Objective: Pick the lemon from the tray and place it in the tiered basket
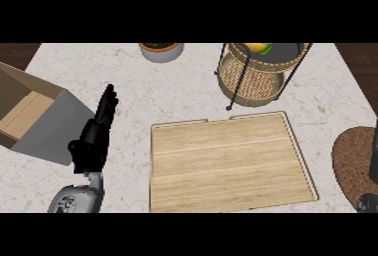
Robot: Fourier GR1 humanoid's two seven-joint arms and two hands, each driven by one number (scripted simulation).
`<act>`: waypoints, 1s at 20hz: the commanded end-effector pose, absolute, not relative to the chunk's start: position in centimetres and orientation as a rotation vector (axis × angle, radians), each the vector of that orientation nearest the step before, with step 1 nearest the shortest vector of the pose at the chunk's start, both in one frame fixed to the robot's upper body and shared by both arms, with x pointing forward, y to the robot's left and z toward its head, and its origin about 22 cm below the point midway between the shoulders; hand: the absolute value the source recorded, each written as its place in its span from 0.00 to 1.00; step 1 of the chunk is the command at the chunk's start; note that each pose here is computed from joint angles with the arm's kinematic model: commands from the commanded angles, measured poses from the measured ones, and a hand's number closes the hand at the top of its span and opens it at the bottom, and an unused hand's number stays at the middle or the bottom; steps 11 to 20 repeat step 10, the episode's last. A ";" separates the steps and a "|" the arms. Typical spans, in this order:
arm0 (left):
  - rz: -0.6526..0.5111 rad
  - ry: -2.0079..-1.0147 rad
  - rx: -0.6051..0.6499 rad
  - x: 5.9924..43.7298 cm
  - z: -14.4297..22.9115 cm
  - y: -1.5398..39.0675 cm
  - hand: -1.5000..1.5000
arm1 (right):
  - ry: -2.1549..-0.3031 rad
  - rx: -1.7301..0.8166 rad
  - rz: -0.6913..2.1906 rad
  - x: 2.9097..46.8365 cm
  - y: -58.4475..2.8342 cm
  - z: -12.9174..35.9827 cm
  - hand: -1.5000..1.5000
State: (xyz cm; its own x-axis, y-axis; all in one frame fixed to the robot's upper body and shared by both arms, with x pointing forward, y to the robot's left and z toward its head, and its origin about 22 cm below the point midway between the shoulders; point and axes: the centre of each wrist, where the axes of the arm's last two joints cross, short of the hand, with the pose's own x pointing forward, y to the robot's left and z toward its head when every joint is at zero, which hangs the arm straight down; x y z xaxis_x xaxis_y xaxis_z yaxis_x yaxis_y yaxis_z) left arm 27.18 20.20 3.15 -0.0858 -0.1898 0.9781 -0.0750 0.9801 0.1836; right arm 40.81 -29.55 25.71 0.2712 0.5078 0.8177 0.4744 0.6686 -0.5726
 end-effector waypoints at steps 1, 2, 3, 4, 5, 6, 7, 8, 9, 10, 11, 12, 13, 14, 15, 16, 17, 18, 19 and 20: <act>-0.087 -1.651 0.217 26.8 3.1 21.4 0.50 | -1.337 -0.894 -0.132 37.3 -35.2 24.6 0.00; -0.086 -1.654 0.210 27.1 3.2 20.1 0.50 | -1.360 -0.864 -0.157 36.6 -36.1 23.9 0.00; -0.068 -1.636 0.212 26.7 2.6 20.3 0.50 | -1.372 -0.811 -0.158 35.2 -38.5 24.5 0.00; -0.082 -1.652 0.222 26.4 2.9 21.6 0.50 | -1.408 -0.857 -0.146 33.4 -40.9 25.3 0.00; -0.097 -1.641 0.210 26.0 2.6 21.1 0.50 | -1.393 -0.839 -0.167 32.4 -41.1 21.8 0.00; -0.070 -1.657 0.220 26.7 2.8 20.1 0.50 | -1.403 -0.868 -0.139 30.6 -43.1 23.1 0.00; -0.070 -1.652 0.240 25.9 1.7 21.2 0.50 | -1.395 -0.846 -0.139 29.3 -44.9 22.2 0.00; -0.052 -1.652 0.247 26.9 2.6 21.4 0.50 | -1.389 -0.829 -0.120 27.6 -45.7 21.5 0.00; -0.087 -1.662 0.229 26.4 3.3 20.9 0.50 | -1.393 -0.814 -0.157 26.2 -46.5 20.9 0.00; -0.077 -1.644 0.208 25.1 1.3 21.5 0.50 | -1.416 -0.813 -0.134 24.7 -48.7 21.5 0.00; -0.077 -1.644 0.208 25.1 1.3 21.5 0.50 | -1.416 -0.813 -0.134 24.7 -48.7 21.5 0.00; -0.077 -1.644 0.208 25.1 1.3 21.5 0.50 | -1.416 -0.813 -0.134 24.7 -48.7 21.5 0.00; -0.077 -1.644 0.208 25.1 1.3 21.5 0.50 | -1.416 -0.813 -0.134 24.7 -48.7 21.5 0.00; -0.077 -1.644 0.208 25.1 1.3 21.5 0.50 | -1.416 -0.813 -0.134 24.7 -48.7 21.5 0.00; -0.077 -1.644 0.208 25.1 1.3 21.5 0.50 | -1.416 -0.813 -0.134 24.7 -48.7 21.5 0.00; -0.077 -1.644 0.208 25.1 1.3 21.5 0.50 | -1.416 -0.813 -0.134 24.7 -48.7 21.5 0.00; -0.077 -1.644 0.208 25.1 1.3 21.5 0.50 | -1.416 -0.813 -0.134 24.7 -48.7 21.5 0.00; -0.077 -1.644 0.208 25.1 1.3 21.5 0.50 | -1.416 -0.813 -0.134 24.7 -48.7 21.5 0.00; -0.077 -1.644 0.208 25.1 1.3 21.5 0.50 | -1.416 -0.813 -0.134 24.7 -48.7 21.5 0.00; -0.077 -1.644 0.208 25.1 1.3 21.5 0.50 | -1.416 -0.813 -0.134 24.7 -48.7 21.5 0.00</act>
